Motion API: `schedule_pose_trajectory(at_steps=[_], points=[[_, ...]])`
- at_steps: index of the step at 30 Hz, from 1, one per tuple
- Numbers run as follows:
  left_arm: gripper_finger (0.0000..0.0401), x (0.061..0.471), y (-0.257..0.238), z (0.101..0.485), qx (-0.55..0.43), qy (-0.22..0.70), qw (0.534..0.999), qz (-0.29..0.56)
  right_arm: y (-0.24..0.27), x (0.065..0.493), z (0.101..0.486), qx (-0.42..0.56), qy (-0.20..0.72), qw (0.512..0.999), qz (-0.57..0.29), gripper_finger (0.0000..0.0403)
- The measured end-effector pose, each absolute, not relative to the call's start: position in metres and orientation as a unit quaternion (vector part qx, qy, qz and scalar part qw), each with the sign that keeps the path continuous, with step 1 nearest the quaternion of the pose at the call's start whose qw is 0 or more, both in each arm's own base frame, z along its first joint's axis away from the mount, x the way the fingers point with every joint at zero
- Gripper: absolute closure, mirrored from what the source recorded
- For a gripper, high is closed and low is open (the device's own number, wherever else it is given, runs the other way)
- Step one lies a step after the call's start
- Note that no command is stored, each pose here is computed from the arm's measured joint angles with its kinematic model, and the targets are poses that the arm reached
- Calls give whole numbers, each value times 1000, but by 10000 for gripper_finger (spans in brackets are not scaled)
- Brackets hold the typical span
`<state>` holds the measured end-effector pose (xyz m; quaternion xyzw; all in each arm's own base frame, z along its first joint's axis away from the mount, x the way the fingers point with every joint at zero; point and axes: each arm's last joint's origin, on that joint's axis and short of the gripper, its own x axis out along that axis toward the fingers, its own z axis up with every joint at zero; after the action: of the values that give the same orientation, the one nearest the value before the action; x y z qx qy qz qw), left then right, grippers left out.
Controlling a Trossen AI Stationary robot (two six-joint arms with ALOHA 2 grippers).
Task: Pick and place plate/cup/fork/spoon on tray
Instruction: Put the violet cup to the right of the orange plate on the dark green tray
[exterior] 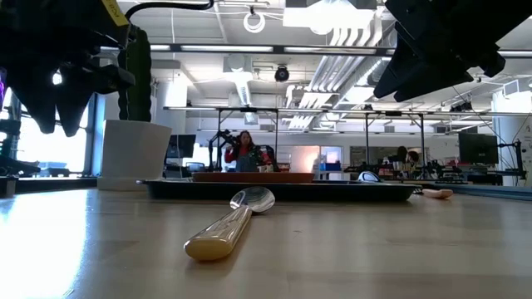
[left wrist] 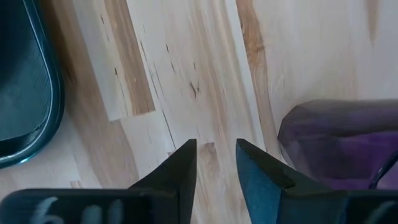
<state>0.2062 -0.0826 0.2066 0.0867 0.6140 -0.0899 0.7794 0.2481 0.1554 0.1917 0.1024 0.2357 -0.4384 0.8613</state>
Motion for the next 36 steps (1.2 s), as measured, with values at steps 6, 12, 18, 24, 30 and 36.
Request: schedule_pose_trajectory(at_steps=[6,12,18,24,30,36], points=[[274,205,-82,207,90,619,776,-87,155,248,192,102,236,861,-438,201],[282,197,-80,205,102,652,747,-82,155,248,192,99,237,861,-439,201],[297,194,-84,205,106,656,741,-94,151,250,192,102,239,857,-446,201],[304,190,-90,205,116,658,736,-109,150,250,191,103,240,855,-447,201],[310,188,-94,205,119,659,733,-120,150,250,191,103,240,855,-447,201],[311,188,-95,205,120,656,735,-121,150,250,191,103,240,855,-447,201]])
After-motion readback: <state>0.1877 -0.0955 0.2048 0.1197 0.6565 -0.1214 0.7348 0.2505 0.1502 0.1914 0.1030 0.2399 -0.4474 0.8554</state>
